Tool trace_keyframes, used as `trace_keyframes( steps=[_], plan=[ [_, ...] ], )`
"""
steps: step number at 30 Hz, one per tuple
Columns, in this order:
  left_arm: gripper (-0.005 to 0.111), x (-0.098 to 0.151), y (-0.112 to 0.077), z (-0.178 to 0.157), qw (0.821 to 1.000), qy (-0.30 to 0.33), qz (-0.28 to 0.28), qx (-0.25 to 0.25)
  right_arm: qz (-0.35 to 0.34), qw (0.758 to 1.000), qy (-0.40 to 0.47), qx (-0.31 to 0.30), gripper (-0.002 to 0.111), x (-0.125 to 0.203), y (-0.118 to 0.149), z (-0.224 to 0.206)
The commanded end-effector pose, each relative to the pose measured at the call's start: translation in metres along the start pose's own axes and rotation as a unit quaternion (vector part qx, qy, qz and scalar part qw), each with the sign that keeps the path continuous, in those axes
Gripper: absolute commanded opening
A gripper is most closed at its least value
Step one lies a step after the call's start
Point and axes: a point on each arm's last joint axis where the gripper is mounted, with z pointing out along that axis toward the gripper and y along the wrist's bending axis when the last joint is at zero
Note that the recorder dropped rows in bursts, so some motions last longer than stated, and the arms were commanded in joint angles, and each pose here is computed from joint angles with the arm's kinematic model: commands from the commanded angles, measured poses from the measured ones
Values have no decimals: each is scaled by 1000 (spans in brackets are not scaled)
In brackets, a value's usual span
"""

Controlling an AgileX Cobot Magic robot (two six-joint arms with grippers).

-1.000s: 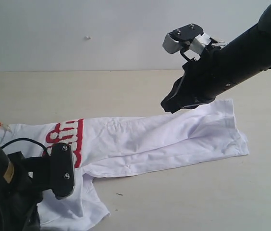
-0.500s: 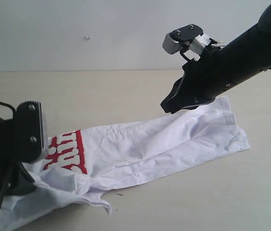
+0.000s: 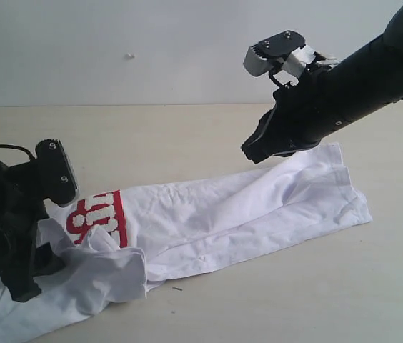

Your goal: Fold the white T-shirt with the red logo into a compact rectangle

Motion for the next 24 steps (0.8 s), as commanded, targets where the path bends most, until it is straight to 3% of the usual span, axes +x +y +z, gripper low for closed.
trace_keyframes(
  steps=[1,7,14,18,24],
  plan=[
    [73,-8,8,-3,999,-30,-22,-28,-4,1000,-7,7,0,-3,-1,-1],
    [67,-16,21,-14,991,-96,-24,-89,-5,1000,-7,7,0,-3,-1,-1],
    [67,4,43,-16,986,-88,-96,-108,-6,1000,-8,11,0,-3,-2,-1],
    [66,3,41,-16,983,-94,-120,-98,-7,1000,-7,11,0,-3,-2,-1],
    [73,-1,32,-16,990,-82,-81,-80,-7,1000,-7,10,0,-3,-1,-1]
  ],
)
